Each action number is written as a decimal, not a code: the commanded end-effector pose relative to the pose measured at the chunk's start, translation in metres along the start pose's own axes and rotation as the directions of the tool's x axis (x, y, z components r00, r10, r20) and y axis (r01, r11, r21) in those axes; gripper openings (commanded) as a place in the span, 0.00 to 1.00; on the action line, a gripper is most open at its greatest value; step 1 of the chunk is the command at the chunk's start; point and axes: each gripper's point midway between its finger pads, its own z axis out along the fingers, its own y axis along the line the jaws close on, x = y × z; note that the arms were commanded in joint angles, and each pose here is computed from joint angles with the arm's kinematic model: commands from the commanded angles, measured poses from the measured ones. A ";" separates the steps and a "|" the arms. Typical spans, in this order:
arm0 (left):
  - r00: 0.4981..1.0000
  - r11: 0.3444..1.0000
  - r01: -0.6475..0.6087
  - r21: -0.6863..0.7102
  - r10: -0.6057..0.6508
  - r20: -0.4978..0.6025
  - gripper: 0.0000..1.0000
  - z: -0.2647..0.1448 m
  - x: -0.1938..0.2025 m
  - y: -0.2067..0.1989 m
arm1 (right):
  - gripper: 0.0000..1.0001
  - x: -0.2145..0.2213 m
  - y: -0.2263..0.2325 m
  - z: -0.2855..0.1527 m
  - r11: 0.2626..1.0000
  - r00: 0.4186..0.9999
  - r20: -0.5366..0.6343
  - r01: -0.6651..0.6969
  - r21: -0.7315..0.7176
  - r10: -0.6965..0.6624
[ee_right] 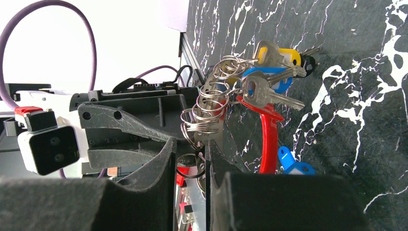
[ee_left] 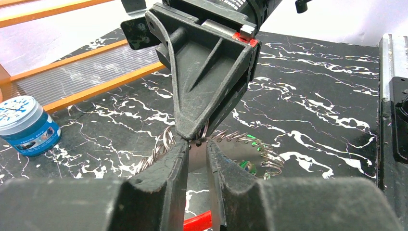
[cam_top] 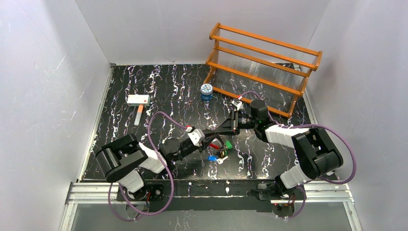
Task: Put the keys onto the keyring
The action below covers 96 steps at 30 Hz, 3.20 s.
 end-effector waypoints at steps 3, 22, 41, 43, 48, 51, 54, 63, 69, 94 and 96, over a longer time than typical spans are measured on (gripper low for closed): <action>0.961 1.000 -0.007 -0.021 0.013 0.275 0.20 0.013 -0.073 0.005 | 0.01 -0.006 0.027 -0.001 0.995 0.997 0.006 0.078 -0.070 -0.078; 0.966 0.997 0.012 -0.072 0.007 0.259 0.00 0.007 -0.068 0.013 | 0.27 -0.008 0.030 -0.004 0.990 0.993 0.018 0.118 -0.079 -0.117; 0.979 0.990 0.035 -0.138 -0.006 0.204 0.04 -0.031 -0.050 0.022 | 0.87 -0.036 0.018 -0.032 0.897 0.908 0.094 0.379 0.229 -0.408; 0.981 0.985 0.051 -0.162 -0.019 0.193 0.13 -0.038 -0.045 0.026 | 0.84 -0.035 0.005 -0.035 0.892 0.919 0.079 0.352 0.285 -0.387; 0.982 0.967 0.112 -0.229 -0.073 0.173 0.45 -0.057 -0.034 0.035 | 0.79 -0.017 -0.041 -0.045 0.894 0.969 0.037 0.212 0.395 -0.246; 0.970 0.932 0.212 -0.293 -0.166 0.177 0.61 -0.069 -0.028 0.044 | 0.77 -0.002 -0.067 -0.052 0.873 0.987 0.023 0.129 0.470 -0.158; 0.955 0.884 0.293 -0.364 -0.253 0.153 0.73 -0.077 -0.018 0.053 | 0.74 0.011 -0.087 -0.059 0.845 0.994 0.020 0.078 0.530 -0.104; 0.960 0.845 0.255 -0.471 -0.281 0.016 0.87 -0.087 -0.013 0.065 | 0.53 0.028 -0.116 -0.046 0.863 1.000 -0.019 0.006 0.505 0.004; 0.961 0.835 0.244 -0.493 -0.277 0.007 0.87 -0.098 -0.017 0.069 | 0.17 0.013 -0.091 -0.001 0.921 0.993 -0.106 0.080 0.382 -0.043; 0.846 0.666 0.274 -0.694 -0.510 -0.156 0.87 -0.130 0.042 0.071 | 0.49 0.021 -0.056 0.015 0.912 0.963 -0.162 0.260 0.317 -0.218; 0.816 0.607 0.292 -0.739 -0.562 -0.139 0.82 -0.136 0.045 0.072 | 0.47 0.029 -0.058 0.018 0.911 0.958 -0.188 0.269 0.312 -0.218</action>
